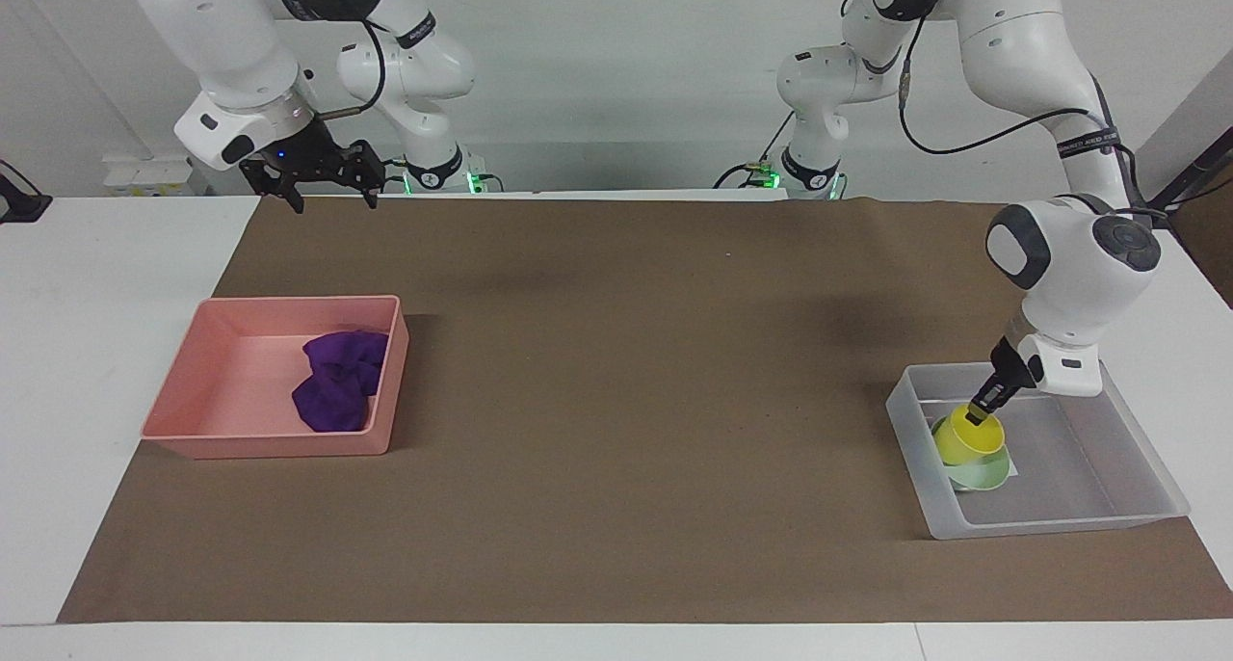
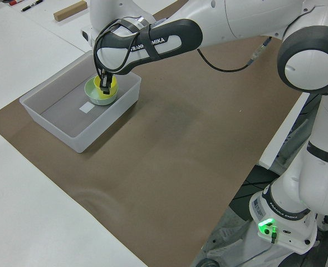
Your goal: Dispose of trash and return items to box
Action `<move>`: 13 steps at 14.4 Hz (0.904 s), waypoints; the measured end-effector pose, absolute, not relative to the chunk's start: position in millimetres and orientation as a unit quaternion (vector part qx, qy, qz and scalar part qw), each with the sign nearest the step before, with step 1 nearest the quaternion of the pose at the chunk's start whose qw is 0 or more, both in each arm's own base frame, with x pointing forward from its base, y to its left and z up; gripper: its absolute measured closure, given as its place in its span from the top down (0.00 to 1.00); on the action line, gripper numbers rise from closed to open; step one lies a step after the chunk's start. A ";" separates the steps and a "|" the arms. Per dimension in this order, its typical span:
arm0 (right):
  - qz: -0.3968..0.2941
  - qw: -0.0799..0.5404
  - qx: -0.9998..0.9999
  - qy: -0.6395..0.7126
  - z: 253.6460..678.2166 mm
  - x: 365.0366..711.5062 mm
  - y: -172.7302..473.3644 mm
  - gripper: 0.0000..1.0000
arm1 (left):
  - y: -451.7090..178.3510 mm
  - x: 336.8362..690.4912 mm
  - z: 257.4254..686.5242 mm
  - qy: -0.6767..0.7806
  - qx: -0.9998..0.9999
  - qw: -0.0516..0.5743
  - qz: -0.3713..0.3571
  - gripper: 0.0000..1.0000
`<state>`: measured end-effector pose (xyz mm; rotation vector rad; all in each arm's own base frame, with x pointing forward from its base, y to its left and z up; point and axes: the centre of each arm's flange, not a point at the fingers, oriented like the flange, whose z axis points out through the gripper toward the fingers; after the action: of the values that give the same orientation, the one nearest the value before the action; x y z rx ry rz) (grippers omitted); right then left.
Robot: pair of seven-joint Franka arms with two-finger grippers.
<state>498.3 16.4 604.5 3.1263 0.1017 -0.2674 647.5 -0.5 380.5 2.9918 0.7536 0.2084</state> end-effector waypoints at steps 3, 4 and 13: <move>-0.085 0.001 0.996 0.032 604.5 498.3 16.4 1.00 | -17.5 639.9 426.2 0.230 0.969 0.030 0.083 0.79; -0.085 0.001 0.996 0.032 604.5 498.3 16.4 1.00 | -19.3 630.2 445.7 0.228 0.971 0.026 0.072 0.90; -0.085 0.001 0.996 0.032 604.5 498.3 16.4 1.00 | -22.1 540.7 604.9 0.055 0.998 0.000 -0.007 1.00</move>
<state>498.3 16.4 604.5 3.1263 0.1017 -0.2674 540.7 -22.1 604.9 3.1370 0.1741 -0.0216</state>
